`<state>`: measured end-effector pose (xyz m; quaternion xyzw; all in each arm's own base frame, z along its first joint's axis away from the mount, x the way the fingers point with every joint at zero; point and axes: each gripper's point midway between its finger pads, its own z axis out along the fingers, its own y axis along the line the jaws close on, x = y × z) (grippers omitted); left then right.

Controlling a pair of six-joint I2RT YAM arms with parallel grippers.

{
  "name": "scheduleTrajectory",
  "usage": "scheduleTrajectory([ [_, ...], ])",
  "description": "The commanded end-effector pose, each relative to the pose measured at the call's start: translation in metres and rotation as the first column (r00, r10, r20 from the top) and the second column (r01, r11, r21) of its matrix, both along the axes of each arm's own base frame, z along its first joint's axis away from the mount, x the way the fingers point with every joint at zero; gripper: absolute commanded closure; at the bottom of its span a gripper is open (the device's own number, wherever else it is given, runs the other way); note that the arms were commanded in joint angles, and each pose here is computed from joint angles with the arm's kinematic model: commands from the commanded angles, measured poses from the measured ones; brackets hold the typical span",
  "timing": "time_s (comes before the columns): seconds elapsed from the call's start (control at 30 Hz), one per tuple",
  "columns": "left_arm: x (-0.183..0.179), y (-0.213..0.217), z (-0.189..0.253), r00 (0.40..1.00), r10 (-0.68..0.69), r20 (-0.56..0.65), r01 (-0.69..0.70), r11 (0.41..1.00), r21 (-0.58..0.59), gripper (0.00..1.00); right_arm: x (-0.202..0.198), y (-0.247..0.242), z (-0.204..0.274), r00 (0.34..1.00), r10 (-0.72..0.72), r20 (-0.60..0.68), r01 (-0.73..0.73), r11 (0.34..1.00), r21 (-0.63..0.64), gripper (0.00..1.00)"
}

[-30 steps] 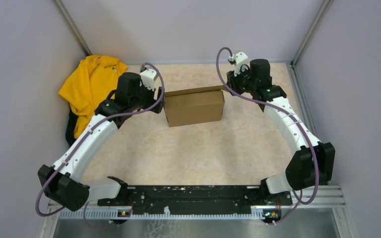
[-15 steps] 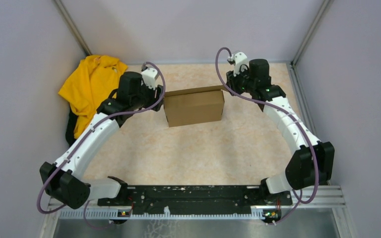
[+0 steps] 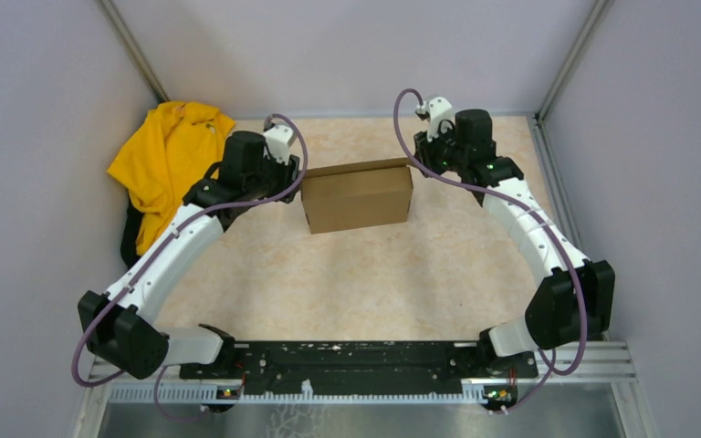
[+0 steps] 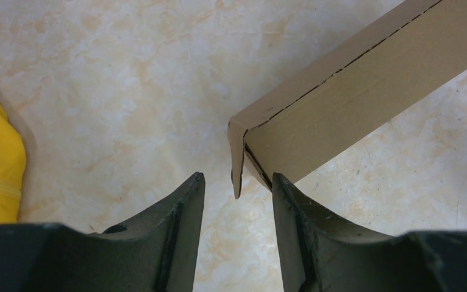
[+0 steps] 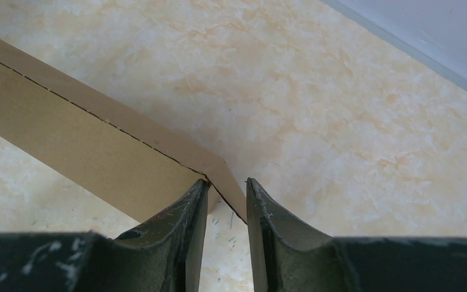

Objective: Fold the paper box

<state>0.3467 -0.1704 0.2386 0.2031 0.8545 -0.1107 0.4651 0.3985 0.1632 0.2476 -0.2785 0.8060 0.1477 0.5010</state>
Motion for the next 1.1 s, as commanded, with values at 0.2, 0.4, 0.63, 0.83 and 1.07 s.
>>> scheduleTrajectory([
  [0.2,0.0076,-0.0069,0.0151,0.999,-0.004,0.032,0.005,1.0,-0.03,0.53,0.007,0.0007,0.0202,0.998,-0.023,0.055,0.023,1.0,-0.002,0.7],
  [0.4,0.0094,-0.0082,0.016,0.999,-0.004,0.033,0.005,0.999,-0.034,0.57,0.0073,-0.0002,0.0176,0.998,-0.03,0.051,0.031,1.0,-0.007,0.71],
  [0.63,0.012,-0.0075,0.013,1.0,0.01,0.024,-0.009,0.999,-0.031,0.64,0.0084,0.0012,0.0167,0.998,-0.031,0.048,0.031,0.999,-0.01,0.74],
  [0.83,0.0127,-0.0075,0.0135,1.0,0.014,0.025,-0.014,0.999,-0.034,0.67,0.0096,0.0008,0.0141,0.998,-0.039,0.042,0.039,0.999,-0.016,0.74],
  [1.07,0.0143,-0.0085,0.0122,1.0,0.015,0.018,-0.015,0.999,-0.032,0.79,0.0106,0.004,0.0141,0.999,-0.038,0.032,0.038,0.999,-0.016,0.85],
])
